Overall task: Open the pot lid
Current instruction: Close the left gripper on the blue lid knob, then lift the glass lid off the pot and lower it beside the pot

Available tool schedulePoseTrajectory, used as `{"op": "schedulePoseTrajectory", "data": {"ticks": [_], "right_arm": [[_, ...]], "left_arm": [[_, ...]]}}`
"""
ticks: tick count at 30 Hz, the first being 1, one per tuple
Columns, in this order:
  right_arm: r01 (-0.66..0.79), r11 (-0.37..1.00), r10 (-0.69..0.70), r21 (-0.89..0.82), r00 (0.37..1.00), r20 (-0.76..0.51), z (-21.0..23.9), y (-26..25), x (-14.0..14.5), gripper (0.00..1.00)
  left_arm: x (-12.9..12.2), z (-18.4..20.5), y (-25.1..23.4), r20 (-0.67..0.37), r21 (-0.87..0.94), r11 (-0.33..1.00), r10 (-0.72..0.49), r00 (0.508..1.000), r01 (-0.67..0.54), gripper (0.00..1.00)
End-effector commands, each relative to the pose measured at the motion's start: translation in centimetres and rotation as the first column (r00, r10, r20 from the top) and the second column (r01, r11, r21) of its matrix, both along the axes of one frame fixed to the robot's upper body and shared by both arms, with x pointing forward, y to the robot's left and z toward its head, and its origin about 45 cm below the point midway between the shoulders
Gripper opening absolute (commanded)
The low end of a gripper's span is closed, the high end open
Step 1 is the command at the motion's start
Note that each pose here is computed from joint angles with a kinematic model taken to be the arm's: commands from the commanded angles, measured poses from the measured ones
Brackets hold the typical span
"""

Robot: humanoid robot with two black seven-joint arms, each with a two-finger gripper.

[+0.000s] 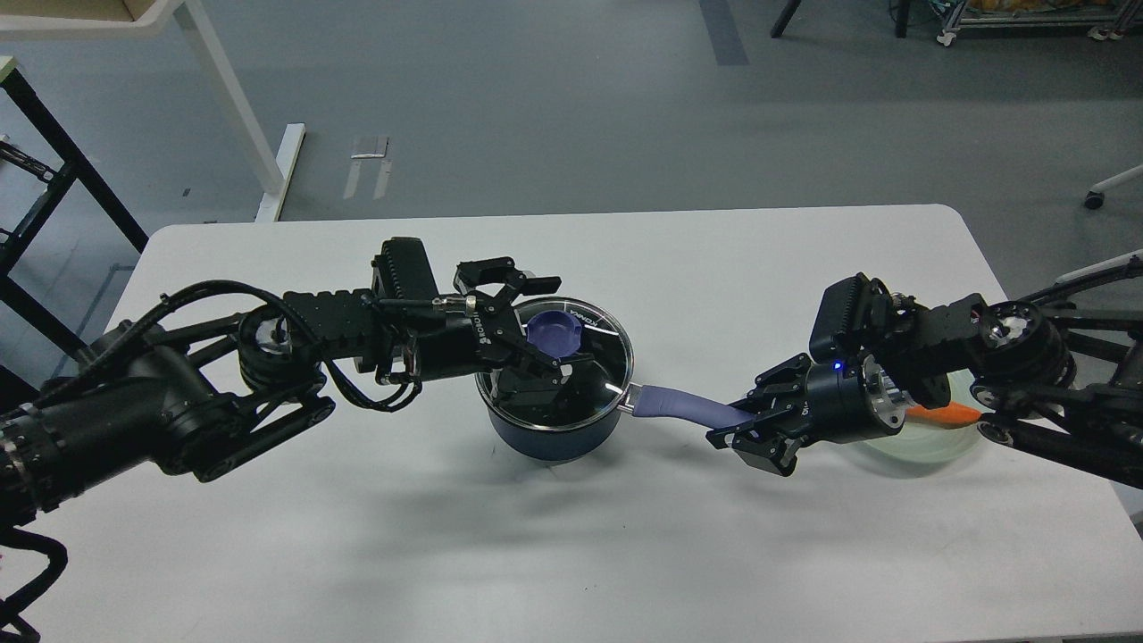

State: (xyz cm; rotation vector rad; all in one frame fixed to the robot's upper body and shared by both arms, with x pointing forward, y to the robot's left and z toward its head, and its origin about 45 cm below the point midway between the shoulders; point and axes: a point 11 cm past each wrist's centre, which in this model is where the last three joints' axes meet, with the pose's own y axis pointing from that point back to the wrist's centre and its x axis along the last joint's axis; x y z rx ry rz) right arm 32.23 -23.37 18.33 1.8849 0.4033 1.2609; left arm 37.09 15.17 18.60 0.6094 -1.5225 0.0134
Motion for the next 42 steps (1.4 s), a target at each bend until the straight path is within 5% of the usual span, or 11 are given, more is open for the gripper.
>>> {"op": "schedulePoseTrajectory", "data": {"ticks": [1, 12, 19, 25, 33, 42], "right_arm": [[0.001, 1.000, -0.001, 0.001, 1.000, -0.001, 0.0, 0.0, 0.0, 0.28], [0.002, 1.000, -0.002, 0.003, 1.000, -0.002, 0.0, 0.0, 0.0, 0.29], [0.002, 1.000, -0.002, 0.003, 1.000, -0.002, 0.0, 0.0, 0.0, 0.29], [0.004, 1.000, -0.004, 0.002, 1.000, -0.001, 0.0, 0.0, 0.0, 0.29], [0.004, 1.000, -0.004, 0.001, 1.000, -0.002, 0.0, -0.1, 0.0, 0.29], [0.005, 1.000, -0.005, 0.001, 1.000, -0.004, -0.1, -0.1, -0.1, 0.29]], "left_arm": [[0.1, -0.6, 0.4, -0.009, 0.009, 1.000, 0.016, 1.000, -0.016, 0.99], [-0.3, -1.7, 0.0, -0.032, 0.020, 1.000, 0.010, 0.999, -0.009, 0.95], [-0.4, -1.8, -0.1, -0.031, 0.015, 1.000, 0.007, 1.000, -0.006, 0.55], [-0.4, -1.3, -0.6, 0.000, -0.018, 1.000, -0.007, 1.000, 0.007, 0.33], [0.3, 0.2, 0.3, 0.023, -0.032, 0.999, 0.008, 1.000, -0.007, 0.33], [2.0, 4.3, 6.9, 0.069, -0.020, 0.992, 0.123, 0.990, -0.122, 0.35]]}}
